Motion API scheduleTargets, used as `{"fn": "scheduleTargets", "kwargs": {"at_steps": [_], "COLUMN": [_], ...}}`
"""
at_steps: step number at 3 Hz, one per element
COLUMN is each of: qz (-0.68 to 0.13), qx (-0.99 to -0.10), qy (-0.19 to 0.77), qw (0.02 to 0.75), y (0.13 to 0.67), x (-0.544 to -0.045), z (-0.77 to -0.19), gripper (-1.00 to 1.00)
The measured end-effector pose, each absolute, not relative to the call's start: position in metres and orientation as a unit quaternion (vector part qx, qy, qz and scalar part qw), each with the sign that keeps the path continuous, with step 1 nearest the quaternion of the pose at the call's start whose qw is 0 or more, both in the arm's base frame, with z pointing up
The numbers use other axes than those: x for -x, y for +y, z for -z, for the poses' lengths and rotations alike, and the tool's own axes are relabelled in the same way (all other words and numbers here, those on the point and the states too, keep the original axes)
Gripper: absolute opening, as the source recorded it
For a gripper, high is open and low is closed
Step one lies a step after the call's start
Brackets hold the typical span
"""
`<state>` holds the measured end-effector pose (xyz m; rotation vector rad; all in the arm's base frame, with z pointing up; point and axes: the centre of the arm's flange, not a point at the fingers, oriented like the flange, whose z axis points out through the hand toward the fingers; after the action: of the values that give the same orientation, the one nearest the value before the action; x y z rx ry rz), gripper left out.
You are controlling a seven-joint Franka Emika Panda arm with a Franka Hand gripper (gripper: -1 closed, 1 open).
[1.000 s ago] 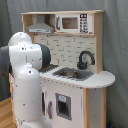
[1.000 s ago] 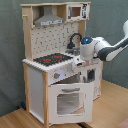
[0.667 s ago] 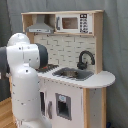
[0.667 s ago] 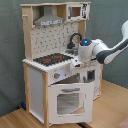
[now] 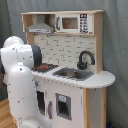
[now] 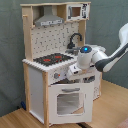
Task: Play with the kitchen
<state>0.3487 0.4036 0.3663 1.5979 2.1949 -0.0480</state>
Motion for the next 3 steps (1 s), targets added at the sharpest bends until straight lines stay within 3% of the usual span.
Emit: {"fn": "scheduleTargets", "kwargs": {"at_steps": [2,3], "qz": [-0.030,-0.080], "qx": [-0.567,-0.586], "qy": [0.799,0.785], "qw": [0.200,0.184], "y": [0.420,0.412], "x": [-0.351,-0.372], "z": [-0.335,-0.354], "gripper": [1.00,1.00]}}
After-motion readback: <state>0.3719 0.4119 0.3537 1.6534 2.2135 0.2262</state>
